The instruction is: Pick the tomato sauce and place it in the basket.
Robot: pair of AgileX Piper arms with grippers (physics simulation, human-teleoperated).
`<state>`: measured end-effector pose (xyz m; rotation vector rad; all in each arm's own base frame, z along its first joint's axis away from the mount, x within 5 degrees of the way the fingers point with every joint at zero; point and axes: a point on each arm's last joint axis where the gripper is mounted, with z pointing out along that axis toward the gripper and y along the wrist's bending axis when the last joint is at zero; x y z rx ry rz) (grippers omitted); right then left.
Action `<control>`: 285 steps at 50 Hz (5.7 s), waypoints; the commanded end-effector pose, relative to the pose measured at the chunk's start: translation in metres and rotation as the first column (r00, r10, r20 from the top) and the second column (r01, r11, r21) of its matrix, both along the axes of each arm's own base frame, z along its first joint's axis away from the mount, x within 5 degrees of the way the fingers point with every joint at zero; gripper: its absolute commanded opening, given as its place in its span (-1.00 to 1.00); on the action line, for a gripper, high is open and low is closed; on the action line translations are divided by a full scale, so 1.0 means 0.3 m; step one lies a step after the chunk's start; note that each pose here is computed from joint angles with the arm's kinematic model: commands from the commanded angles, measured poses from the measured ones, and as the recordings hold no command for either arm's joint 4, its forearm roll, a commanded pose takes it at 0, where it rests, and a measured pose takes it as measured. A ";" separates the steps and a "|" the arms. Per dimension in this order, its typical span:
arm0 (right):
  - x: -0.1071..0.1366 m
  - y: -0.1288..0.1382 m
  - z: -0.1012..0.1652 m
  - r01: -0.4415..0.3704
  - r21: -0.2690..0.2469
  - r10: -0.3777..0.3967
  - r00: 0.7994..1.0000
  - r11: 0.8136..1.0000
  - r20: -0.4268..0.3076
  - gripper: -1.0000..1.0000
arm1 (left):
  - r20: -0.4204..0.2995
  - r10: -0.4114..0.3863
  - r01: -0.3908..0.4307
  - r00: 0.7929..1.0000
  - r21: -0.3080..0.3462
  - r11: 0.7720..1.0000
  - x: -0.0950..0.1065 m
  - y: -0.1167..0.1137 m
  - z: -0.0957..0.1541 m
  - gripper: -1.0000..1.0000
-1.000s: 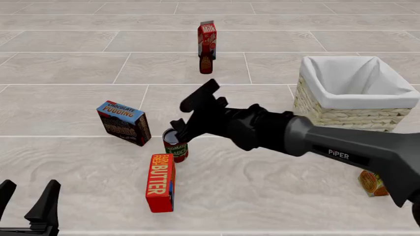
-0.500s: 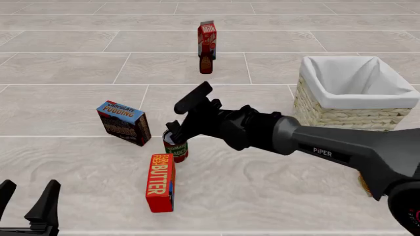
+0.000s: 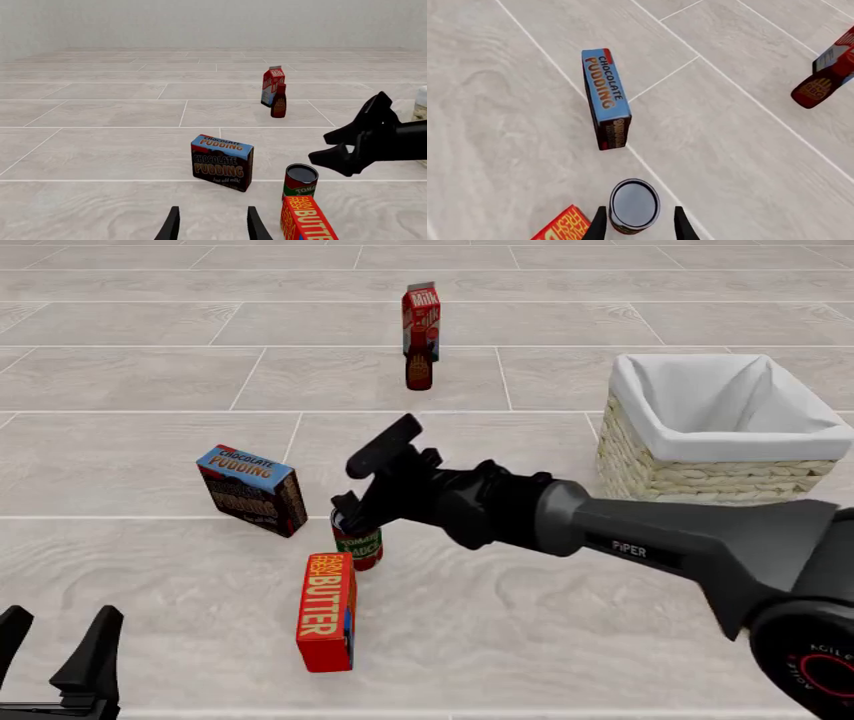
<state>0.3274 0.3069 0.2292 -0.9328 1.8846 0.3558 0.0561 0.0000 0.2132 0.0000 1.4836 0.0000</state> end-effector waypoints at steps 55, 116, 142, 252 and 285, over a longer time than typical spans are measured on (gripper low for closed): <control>0.046 0.065 -0.076 -0.008 -0.017 0.008 1.000 1.000 -0.024 1.00 | 0.000 0.000 0.000 1.000 0.000 1.000 0.000 0.000 0.000 1.00; 0.078 0.085 -0.165 0.007 -0.023 -0.008 0.998 1.000 -0.055 1.00 | 0.000 0.000 0.000 1.000 0.000 1.000 0.000 0.000 0.000 1.00; 0.089 0.083 -0.192 0.012 -0.028 -0.014 0.998 1.000 -0.060 1.00 | 0.000 0.000 0.000 1.000 0.000 1.000 0.000 0.000 0.000 1.00; 0.116 0.075 -0.290 0.039 -0.035 -0.042 0.995 0.999 -0.095 1.00 | 0.000 0.000 0.000 1.000 0.000 1.000 0.000 0.000 0.000 1.00; 0.129 0.065 -0.314 0.052 -0.036 -0.055 0.993 0.998 -0.103 1.00 | 0.000 0.000 0.000 1.000 0.000 1.000 0.000 0.000 0.000 1.00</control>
